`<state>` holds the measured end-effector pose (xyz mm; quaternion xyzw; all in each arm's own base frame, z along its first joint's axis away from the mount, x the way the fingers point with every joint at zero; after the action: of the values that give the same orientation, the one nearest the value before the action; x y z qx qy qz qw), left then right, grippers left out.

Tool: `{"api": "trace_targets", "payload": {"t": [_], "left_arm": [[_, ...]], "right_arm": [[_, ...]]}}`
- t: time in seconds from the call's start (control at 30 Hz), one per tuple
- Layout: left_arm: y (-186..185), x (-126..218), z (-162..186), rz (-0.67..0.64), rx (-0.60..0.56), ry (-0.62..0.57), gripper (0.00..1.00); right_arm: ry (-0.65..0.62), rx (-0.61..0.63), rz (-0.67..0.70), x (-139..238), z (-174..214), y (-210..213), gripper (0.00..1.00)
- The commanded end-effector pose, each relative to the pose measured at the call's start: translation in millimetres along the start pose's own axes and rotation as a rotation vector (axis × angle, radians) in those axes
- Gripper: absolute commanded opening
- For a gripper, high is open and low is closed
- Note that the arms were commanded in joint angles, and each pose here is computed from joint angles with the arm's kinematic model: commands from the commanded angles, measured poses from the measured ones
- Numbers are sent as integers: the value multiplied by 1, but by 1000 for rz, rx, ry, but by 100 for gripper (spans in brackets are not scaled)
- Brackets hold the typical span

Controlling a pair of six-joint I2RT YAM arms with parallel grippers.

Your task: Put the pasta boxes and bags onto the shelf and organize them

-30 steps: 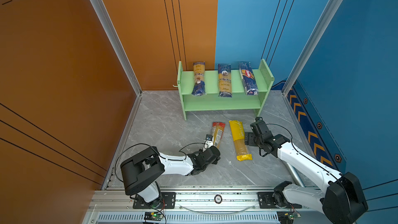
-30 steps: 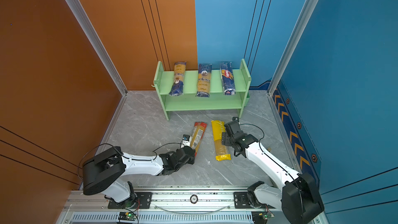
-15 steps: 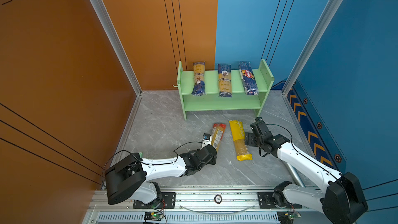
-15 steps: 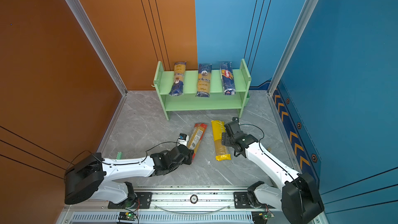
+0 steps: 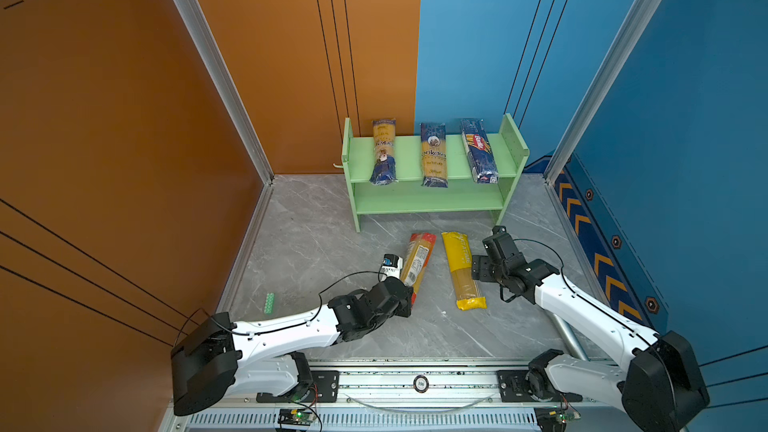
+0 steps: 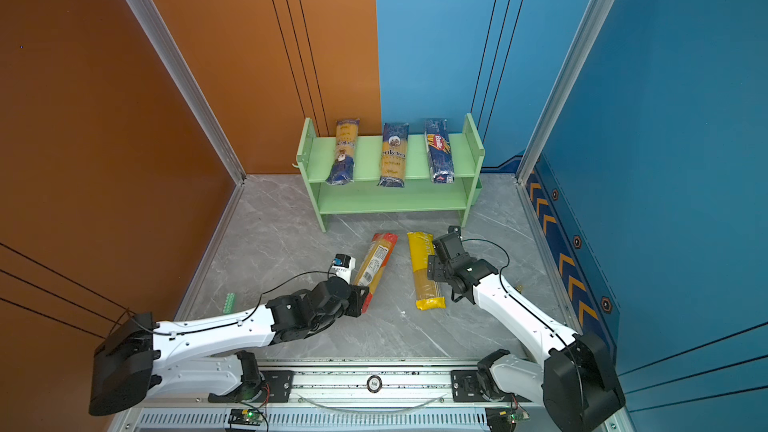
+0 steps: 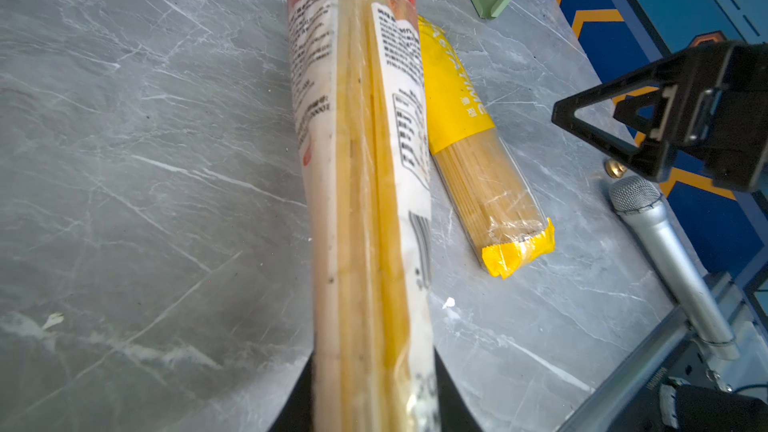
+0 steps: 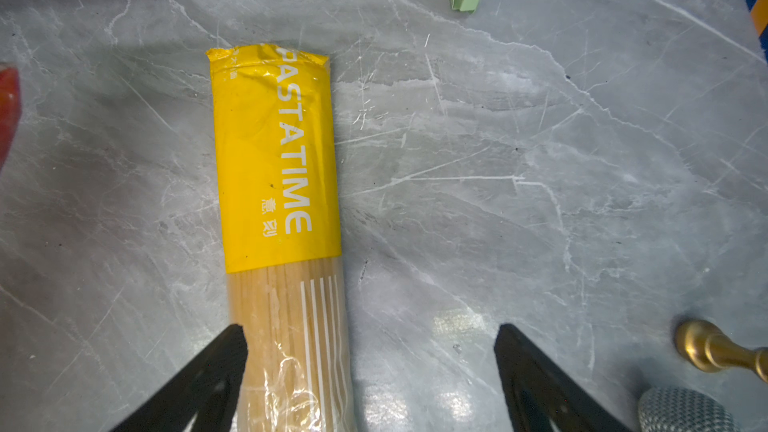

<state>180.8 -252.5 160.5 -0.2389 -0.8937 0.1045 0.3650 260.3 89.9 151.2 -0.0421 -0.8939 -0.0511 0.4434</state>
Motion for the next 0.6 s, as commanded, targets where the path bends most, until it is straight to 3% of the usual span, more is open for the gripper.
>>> {"api": "trace_targets", "payload": {"t": [0.0, 0.57], "left_arm": [[-24, 30, -45, 98, 8, -129, 0], [-15, 83, -80, 116, 38, -331, 0]], "right_arm": [[11, -5, 5, -5, 4, -1, 91], [14, -9, 3, -5, 3, 0, 91]]}}
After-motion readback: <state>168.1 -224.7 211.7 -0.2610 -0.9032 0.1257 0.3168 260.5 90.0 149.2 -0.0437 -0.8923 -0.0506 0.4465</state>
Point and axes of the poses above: each gripper's point midway between its finger pads, its own x axis back along the fingers, its own y axis along the line the jaws close on, z = x × y, the point moved 5 cm from there along x, back along the fingers, and after that the axes turned 4 degrees about -x, right-handed, at the moved point
